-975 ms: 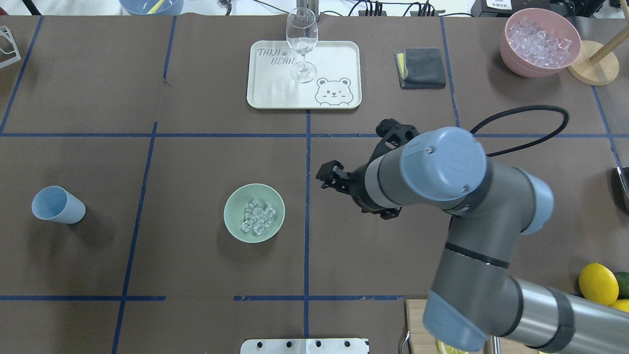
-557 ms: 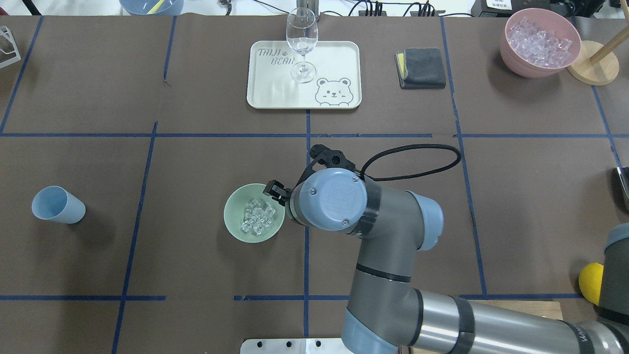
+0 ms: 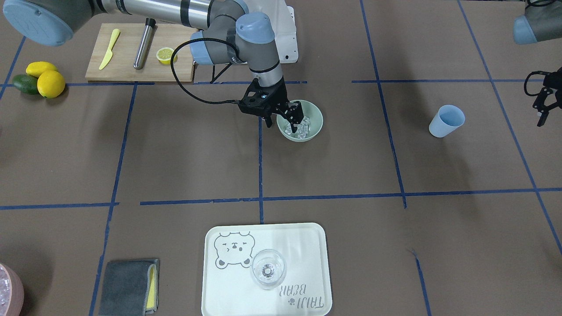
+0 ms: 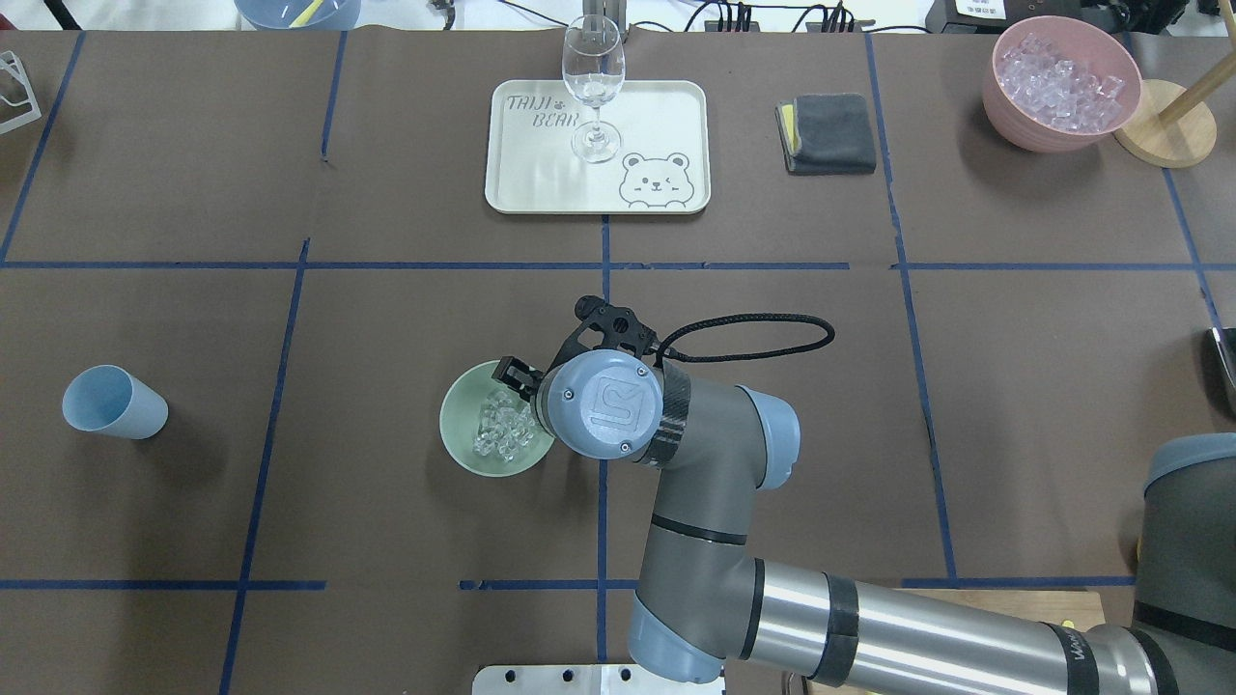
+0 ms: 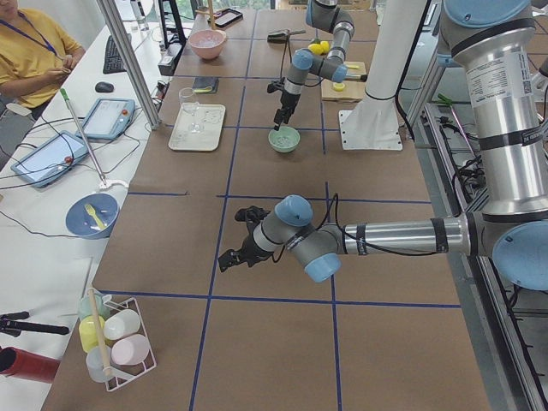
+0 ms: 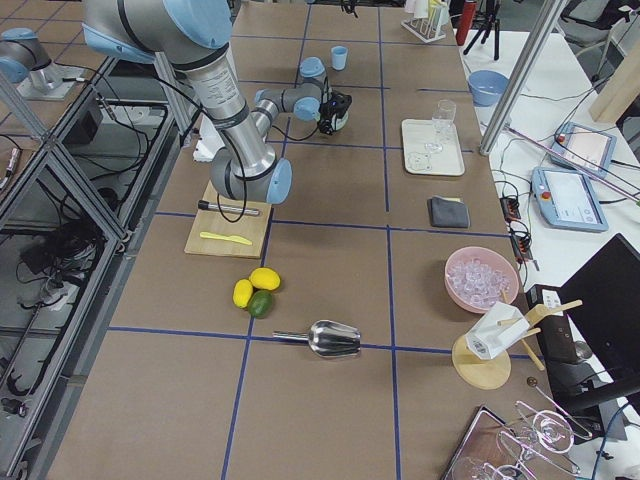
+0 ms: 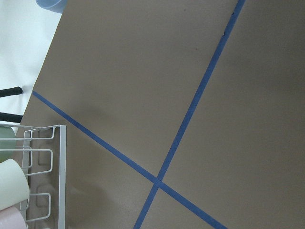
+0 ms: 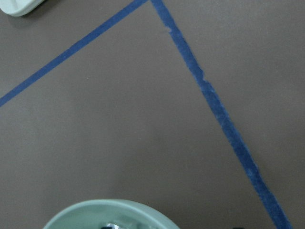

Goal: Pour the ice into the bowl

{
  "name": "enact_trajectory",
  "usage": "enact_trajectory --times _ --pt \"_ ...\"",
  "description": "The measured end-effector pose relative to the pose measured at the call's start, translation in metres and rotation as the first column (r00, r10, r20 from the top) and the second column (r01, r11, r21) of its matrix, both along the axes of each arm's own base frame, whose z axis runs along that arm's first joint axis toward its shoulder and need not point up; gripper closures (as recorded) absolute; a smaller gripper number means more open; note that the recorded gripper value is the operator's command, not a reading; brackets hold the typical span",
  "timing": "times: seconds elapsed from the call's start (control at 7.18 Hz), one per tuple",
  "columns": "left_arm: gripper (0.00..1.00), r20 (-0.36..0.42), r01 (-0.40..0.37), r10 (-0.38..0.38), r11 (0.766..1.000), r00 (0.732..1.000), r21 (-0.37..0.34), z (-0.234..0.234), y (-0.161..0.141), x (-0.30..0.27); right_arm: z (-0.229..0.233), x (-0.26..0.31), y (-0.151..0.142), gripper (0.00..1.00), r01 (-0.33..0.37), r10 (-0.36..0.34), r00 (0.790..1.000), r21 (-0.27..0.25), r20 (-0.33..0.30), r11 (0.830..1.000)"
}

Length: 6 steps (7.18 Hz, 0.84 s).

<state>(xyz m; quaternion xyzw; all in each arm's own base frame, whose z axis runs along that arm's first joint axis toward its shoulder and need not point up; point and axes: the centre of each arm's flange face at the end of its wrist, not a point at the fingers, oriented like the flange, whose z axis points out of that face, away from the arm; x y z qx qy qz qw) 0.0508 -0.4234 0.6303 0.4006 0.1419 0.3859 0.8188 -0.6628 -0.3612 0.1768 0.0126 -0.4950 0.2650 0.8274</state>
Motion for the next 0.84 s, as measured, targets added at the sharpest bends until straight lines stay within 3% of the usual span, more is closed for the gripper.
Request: enact_trajectory --times 0.56,0.84 --pt "0.00 -0.012 0.004 -0.003 1.000 1.000 0.020 -0.002 0.002 -0.001 -0.022 0.018 0.011 1.00 0.038 -0.038 0.997 0.002 0.064 0.999" --pt "0.00 -0.016 0.003 -0.003 1.000 1.000 0.027 -0.002 0.004 -0.002 -0.003 0.085 0.010 1.00 0.029 -0.028 0.994 0.000 0.108 1.000"
